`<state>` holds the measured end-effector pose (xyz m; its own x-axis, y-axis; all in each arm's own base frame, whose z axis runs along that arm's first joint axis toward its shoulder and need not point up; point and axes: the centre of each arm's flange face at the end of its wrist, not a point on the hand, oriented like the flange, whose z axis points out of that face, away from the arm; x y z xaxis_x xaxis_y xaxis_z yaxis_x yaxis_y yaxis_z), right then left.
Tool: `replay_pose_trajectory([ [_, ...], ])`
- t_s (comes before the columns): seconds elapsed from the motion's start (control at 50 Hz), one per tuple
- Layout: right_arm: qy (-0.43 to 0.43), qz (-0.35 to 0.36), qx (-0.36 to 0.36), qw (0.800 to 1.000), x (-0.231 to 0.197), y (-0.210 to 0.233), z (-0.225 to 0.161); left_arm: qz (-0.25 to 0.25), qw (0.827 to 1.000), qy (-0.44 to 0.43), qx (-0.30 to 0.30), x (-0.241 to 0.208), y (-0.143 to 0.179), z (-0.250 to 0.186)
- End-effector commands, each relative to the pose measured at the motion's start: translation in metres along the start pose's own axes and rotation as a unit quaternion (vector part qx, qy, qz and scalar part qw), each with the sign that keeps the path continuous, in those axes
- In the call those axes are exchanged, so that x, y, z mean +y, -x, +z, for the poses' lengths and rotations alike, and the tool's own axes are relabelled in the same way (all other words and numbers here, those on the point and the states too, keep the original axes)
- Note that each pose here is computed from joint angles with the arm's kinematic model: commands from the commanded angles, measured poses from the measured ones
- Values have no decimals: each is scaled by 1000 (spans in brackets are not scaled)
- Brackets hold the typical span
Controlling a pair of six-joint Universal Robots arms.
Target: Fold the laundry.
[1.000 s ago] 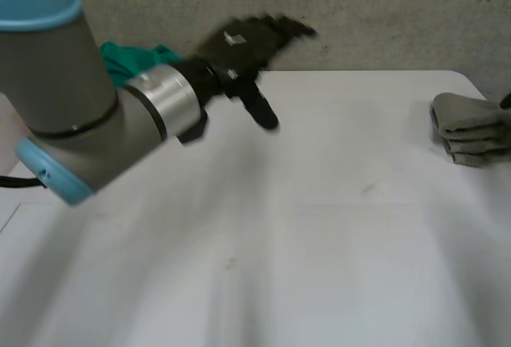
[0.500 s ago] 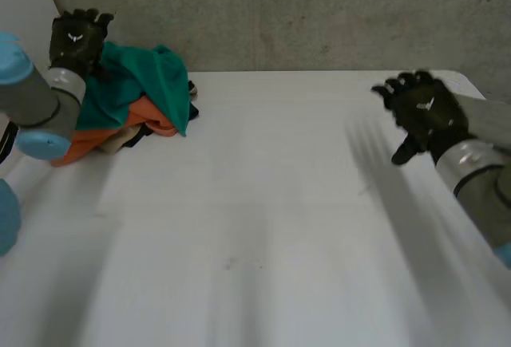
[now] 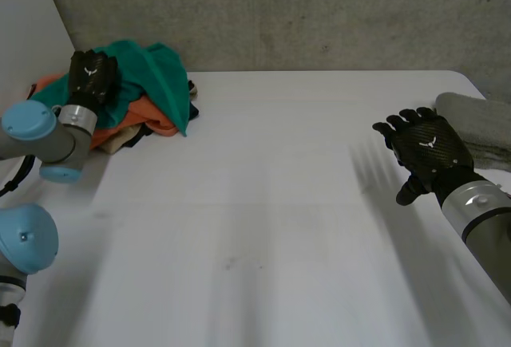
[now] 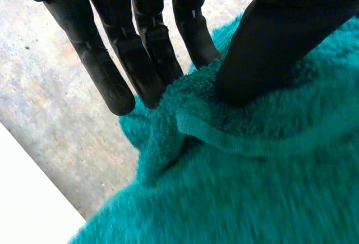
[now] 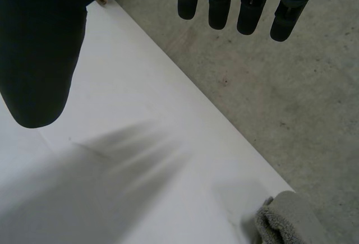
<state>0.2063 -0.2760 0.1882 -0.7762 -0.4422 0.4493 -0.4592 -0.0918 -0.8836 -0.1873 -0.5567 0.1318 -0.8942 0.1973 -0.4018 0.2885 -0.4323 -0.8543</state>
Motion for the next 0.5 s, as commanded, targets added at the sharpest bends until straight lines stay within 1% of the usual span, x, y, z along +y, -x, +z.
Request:
replay_pose_trajectory([
  [0.02, -8, -2, 5, 1000, -5, -3, 1, -14, 998, -40, -45, -109, 8, 18],
  [0.06, -9, -2, 8, 1000, -5, -4, 1, -22, 998, -44, -43, -129, 10, 16],
  [0.08, -8, -2, 8, 1000, -5, -4, 1, -33, 997, -51, -39, -154, 14, 12],
  [0.14, -11, -3, 11, 1000, -8, -5, 1, -61, 995, -78, -32, -202, 16, 3],
  [0.16, -12, -2, 12, 1000, -9, -6, 1, -86, 991, -96, -20, -233, 9, -7],
  [0.22, -19, -2, 17, 1000, -13, -8, 0, -130, 984, -119, 4, -277, -5, -27],
  [0.24, -21, -2, 19, 1000, -15, -9, -1, -153, 980, -122, 22, -295, -15, -41],
  [0.28, -29, -2, 25, 999, -20, -12, -2, -175, 976, -123, 44, -313, -26, -59],
  [0.3, -32, -2, 27, 999, -22, -13, -2, -188, 973, -120, 66, -322, -36, -74],
  [0.36, -41, -2, 35, 999, -27, -18, -2, -201, 968, -105, 109, -330, -58, -100],
  [0.38, -43, -2, 36, 998, -29, -19, -1, -210, 964, -85, 141, -327, -76, -120],
  [0.44, -44, -1, 41, 998, -29, -23, -1, -222, 955, -45, 192, -314, -108, -151],
  [0.46, -44, -2, 43, 998, -29, -24, -1, -228, 948, -18, 223, -306, -128, -172],
  [0.5, -42, 0, 46, 998, -28, -26, 0, -234, 940, 8, 250, -298, -146, -194],
])
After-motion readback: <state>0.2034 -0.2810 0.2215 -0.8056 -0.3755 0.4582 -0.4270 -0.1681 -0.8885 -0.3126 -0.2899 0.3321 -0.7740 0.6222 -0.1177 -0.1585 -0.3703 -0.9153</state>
